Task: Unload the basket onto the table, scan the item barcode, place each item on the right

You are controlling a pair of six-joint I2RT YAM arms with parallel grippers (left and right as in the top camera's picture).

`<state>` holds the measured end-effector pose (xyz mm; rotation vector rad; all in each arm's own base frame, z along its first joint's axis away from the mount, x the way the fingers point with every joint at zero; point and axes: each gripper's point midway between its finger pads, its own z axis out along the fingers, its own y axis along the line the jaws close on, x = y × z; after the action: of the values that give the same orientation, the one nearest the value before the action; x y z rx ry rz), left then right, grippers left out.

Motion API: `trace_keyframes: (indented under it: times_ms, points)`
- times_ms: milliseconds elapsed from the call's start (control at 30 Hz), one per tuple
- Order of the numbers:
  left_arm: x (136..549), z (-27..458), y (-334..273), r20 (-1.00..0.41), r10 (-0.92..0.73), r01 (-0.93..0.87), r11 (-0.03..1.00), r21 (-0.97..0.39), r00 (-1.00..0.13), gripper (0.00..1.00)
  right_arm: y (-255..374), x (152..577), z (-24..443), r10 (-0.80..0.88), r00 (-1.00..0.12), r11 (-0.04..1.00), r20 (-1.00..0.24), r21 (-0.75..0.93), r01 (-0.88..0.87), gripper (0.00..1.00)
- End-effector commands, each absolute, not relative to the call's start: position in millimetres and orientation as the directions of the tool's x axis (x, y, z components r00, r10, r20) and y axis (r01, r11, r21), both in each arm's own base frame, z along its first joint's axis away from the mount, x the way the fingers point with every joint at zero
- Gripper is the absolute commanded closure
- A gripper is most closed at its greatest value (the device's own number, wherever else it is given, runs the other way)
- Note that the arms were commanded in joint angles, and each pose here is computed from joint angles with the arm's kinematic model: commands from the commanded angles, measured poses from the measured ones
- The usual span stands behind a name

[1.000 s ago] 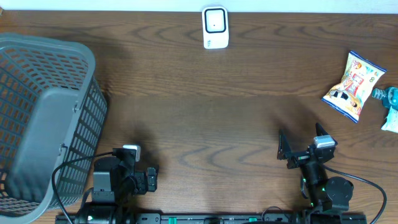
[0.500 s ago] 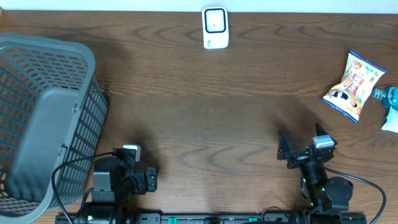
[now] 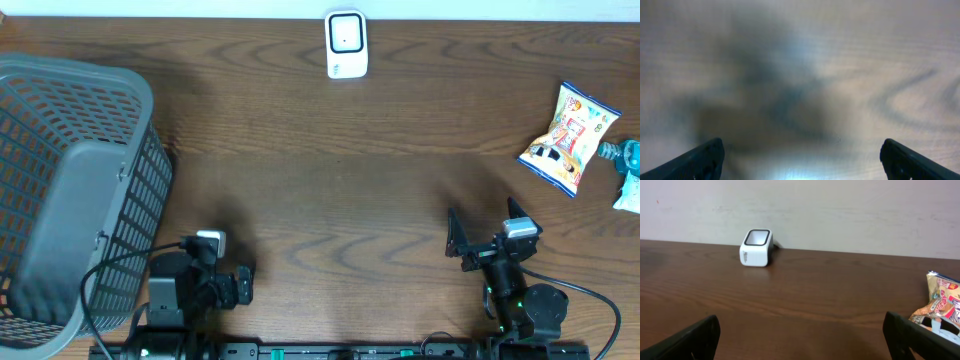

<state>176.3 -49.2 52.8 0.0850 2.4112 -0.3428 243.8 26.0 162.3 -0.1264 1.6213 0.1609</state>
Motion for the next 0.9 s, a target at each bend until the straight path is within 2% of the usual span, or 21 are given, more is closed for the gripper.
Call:
trace_keyframes:
  times_ms: [0, 167, 367, 700, 867]
  points:
    - [191.2, 70.6, -55.6, -0.743, -0.039, 0.203, 0.951, -0.232, -0.668, 0.01, 24.5, 243.8, 161.4, 0.002, -0.056, 0.985, -0.998, 0.012, -0.171, 0.01]
    - [212.2, 100.5, -54.8, -0.877, -0.043, 0.246, 0.952, -0.181, -0.478, 0.01, 24.6, 243.8, 161.4, 0.002, -0.056, 0.985, -0.998, 0.012, -0.171, 0.01]
    - [232.1, 132.9, -45.8, -0.967, -0.054, 0.239, 0.964, -0.115, -0.249, 0.01, 24.5, 243.8, 161.4, 0.002, -0.056, 0.985, -0.998, 0.012, -0.171, 0.01]
    - [241.4, 137.8, -3.6, -0.983, -0.058, 0.005, 0.998, -0.060, -0.174, 0.01, 24.5, 243.8, 161.5, 0.002, -0.056, 0.985, -0.998, 0.012, -0.171, 0.01]
    - [243.7, 136.2, 5.6, -0.987, -0.057, -0.046, 0.998, -0.051, -0.153, 0.01, 24.6, 243.8, 161.4, 0.002, -0.056, 0.985, -0.998, 0.012, -0.171, 0.01]
